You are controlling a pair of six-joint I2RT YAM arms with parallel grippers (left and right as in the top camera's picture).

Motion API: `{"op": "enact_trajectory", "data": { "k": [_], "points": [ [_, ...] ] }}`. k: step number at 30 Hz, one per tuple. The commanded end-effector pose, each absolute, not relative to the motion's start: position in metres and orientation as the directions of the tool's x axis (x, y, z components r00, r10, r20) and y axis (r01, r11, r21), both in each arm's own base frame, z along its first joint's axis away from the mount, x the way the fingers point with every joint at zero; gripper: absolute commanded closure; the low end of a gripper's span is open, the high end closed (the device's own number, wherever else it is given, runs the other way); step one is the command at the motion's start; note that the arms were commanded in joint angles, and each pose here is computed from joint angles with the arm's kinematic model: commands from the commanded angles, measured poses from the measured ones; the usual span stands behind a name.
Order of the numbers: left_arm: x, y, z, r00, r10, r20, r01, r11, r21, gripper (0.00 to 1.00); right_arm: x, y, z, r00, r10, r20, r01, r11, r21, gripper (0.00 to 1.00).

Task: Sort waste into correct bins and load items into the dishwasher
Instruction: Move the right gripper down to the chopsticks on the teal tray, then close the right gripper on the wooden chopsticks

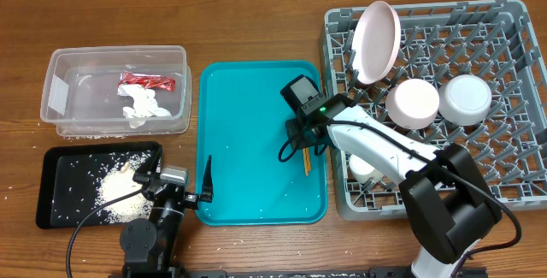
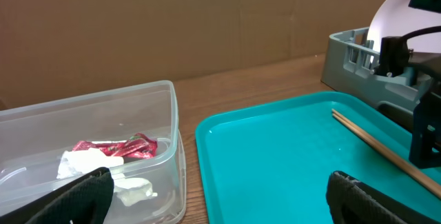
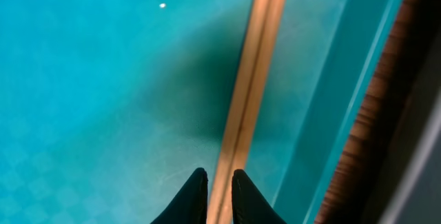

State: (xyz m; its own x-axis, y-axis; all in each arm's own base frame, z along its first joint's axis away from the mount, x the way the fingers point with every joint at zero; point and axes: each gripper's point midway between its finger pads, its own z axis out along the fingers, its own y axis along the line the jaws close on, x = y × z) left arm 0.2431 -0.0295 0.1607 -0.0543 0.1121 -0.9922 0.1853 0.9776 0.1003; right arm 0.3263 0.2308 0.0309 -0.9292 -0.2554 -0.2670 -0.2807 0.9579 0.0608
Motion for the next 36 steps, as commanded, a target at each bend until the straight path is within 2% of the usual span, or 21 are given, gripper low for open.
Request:
{"op": "enact_trajectory", "data": {
  "k": [1, 11, 21, 22, 23, 24, 27, 34, 36],
  "points": [
    [0.243, -0.029, 0.161, -0.044, 0.130, -0.990, 0.183, 0.976, 0.120, 0.00, 0.325, 0.233, 0.030, -0.924, -0.269, -0.270, -0.299, 0.951, 0.074, 0.82],
    [0.243, -0.029, 0.161, -0.044, 0.130, -0.990, 0.183, 0.976, 0.120, 0.00, 0.320, 0.229, 0.016, -0.921, -0.279, -0.271, -0.308, 0.949, 0.068, 0.80],
    [0.243, -0.029, 0.161, -0.044, 0.130, -0.990, 0.183, 0.976, 0.120, 0.00, 0.295, 0.234, 0.003, -0.914, -0.339, -0.222, -0.362, 0.930, 0.067, 0.88],
    [0.243, -0.029, 0.161, -0.044, 0.130, -0.990, 0.183, 0.976, 0.120, 0.00, 0.296, 0.234, 0.003, -0.908, -0.352, -0.225, -0.373, 0.926, 0.059, 0.86],
    [0.243, -0.029, 0.161, -0.044, 0.130, -0.990, 0.183, 0.976, 0.120, 0.00, 0.297, 0.231, 0.004, -0.908, -0.351, -0.227, -0.369, 0.929, 0.039, 0.82],
    [0.243, -0.029, 0.161, -0.044, 0.130, -0.990, 0.183, 0.976, 0.120, 0.00, 0.300, 0.226, 0.006, -0.908, -0.351, -0.230, -0.362, 0.932, 0.008, 0.74],
    [0.243, -0.029, 0.161, -0.044, 0.130, -0.990, 0.183, 0.976, 0.120, 0.00, 0.305, 0.227, 0.015, -0.907, -0.351, -0.234, -0.360, 0.933, -0.006, 0.65],
    [0.243, -0.029, 0.161, -0.044, 0.130, -0.990, 0.183, 0.976, 0.120, 0.00, 0.311, 0.232, 0.026, -0.901, -0.348, -0.260, -0.361, 0.933, 0.003, 0.65],
    [0.243, -0.029, 0.161, -0.044, 0.130, -0.990, 0.183, 0.976, 0.120, 0.00, 0.306, 0.241, 0.033, -0.883, -0.387, -0.264, -0.414, 0.909, 0.052, 0.63]
  ]
}}
